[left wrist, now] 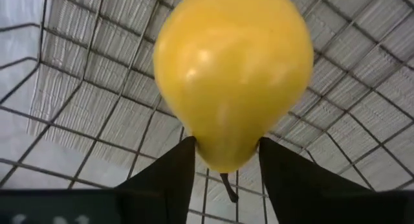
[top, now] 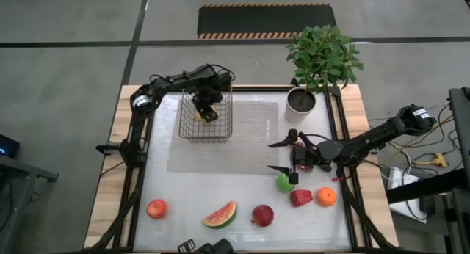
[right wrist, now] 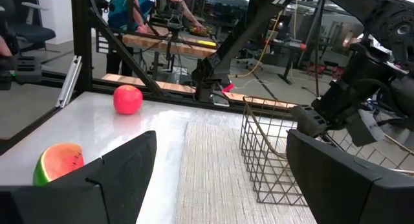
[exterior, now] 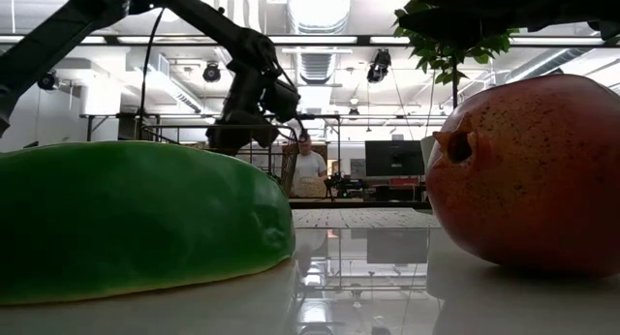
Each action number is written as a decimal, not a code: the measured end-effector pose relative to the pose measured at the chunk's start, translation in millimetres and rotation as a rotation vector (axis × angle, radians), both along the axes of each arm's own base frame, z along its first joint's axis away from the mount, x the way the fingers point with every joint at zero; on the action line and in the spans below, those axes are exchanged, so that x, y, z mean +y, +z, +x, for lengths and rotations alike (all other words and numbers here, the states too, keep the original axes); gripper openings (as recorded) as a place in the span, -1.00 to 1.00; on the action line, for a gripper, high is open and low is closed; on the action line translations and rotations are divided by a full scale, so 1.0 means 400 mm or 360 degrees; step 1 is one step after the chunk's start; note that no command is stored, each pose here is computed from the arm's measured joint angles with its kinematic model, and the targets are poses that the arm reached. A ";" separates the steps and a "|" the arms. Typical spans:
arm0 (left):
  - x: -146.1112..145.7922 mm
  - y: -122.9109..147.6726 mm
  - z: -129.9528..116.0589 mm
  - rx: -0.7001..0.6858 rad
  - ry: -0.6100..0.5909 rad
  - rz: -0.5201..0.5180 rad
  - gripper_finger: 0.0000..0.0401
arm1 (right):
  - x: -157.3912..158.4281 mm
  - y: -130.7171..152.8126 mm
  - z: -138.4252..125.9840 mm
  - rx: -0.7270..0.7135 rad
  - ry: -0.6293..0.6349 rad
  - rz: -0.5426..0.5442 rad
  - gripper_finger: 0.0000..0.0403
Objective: Build produce basket
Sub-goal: Put the yellow pear into the brown wire basket
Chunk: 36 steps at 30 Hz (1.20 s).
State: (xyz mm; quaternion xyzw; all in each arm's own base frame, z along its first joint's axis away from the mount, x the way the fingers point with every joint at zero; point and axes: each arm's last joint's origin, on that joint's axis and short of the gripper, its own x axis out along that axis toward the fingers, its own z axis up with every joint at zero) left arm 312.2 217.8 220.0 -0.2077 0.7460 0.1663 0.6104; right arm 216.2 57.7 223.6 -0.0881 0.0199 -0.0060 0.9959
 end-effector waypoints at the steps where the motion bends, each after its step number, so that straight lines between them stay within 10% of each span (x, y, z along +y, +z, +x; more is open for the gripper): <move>1: 0.001 0.000 0.001 -0.0006 0.0000 0.0004 -0.18 | 0.000 0.000 0.000 0.0000 0.0000 0.0000 0.62; 36: 0.029 0.117 0.030 -0.0166 -0.0128 0.0337 -0.05 | 0.000 0.000 0.000 0.0003 0.0000 0.0010 0.62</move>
